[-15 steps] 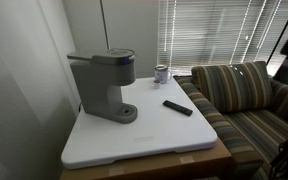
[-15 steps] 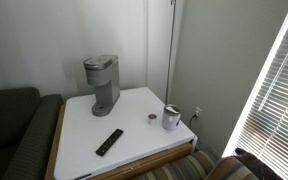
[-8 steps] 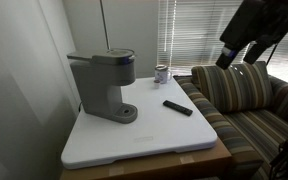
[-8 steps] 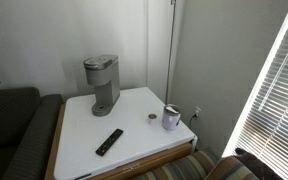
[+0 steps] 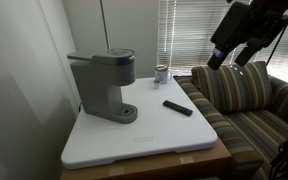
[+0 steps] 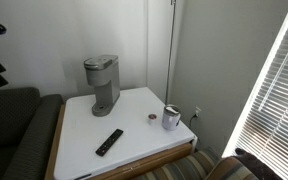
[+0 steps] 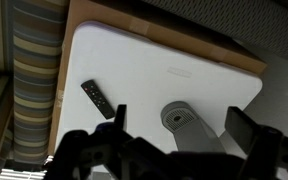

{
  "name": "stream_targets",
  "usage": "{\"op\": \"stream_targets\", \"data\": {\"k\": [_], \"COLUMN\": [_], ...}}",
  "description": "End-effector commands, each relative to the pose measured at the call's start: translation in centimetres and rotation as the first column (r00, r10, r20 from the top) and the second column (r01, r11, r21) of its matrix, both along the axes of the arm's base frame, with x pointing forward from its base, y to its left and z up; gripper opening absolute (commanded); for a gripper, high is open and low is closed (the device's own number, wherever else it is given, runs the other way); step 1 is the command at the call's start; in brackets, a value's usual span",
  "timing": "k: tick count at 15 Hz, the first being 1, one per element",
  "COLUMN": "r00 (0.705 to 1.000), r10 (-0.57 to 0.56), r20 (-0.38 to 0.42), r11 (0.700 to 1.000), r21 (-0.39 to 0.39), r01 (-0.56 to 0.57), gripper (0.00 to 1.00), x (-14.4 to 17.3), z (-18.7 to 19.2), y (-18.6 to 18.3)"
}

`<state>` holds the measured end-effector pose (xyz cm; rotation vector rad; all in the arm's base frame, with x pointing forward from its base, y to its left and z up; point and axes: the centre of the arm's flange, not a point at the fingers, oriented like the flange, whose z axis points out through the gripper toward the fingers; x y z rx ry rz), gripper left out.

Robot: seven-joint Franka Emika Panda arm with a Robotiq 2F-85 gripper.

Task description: Open the coffee maker machine

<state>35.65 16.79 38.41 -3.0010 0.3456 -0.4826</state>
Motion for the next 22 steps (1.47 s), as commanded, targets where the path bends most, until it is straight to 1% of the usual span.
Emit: {"op": "stream_targets", "data": {"k": [1, 2, 4, 6, 8, 9, 10, 11, 12, 13, 15, 18, 20, 22], "r00": [0.996, 0.988, 0.967, 0.933, 0.897, 0.884, 0.873, 0.874, 0.895, 0.89, 0.887, 0.883, 0.877, 0.866], "r10": [0.058, 0.127, 0.231, 0.341, 0.426, 0.449, 0.466, 0.464, 0.424, 0.435, 0.443, 0.451, 0.452, 0.459], "r20": [0.061, 0.084, 0.107, 0.114, 0.117, 0.126, 0.143, 0.142, 0.137, 0.136, 0.132, 0.13, 0.16, 0.199], "r11": [0.998, 0.992, 0.972, 0.939, 0.904, 0.893, 0.885, 0.886, 0.905, 0.9, 0.896, 0.892, 0.892, 0.888], "r21": [0.0, -0.019, -0.059, -0.092, -0.1, -0.102, -0.087, -0.069, -0.106, -0.098, -0.095, -0.094, -0.087, -0.095], "r01": [-0.058, -0.126, -0.226, -0.332, -0.416, -0.439, -0.458, -0.459, -0.412, -0.425, -0.434, -0.442, -0.444, -0.449], "gripper": [1.0, 1.0, 1.0, 1.0, 1.0, 1.0, 1.0, 1.0, 1.0, 1.0, 1.0, 1.0, 1.0, 1.0], "x": [0.4, 0.7, 1.8, 3.7, 5.9, 7.3, 8.8, 9.8, 6.3, 7.5, 8.7, 8.8, 8.7, 9.7], "z": [-1.6, -1.7, -1.7, -1.5, -1.6, -1.7, -1.7, -1.6, -1.1, -1.3, -1.6, -1.7, -2.5, -2.9], "y": [0.3, 0.1, -0.6, -1.6, -2.8, -3.6, -4.2, -4.6, -3.9, -4.3, -4.3, -3.9, -3.7, -4.1]}}
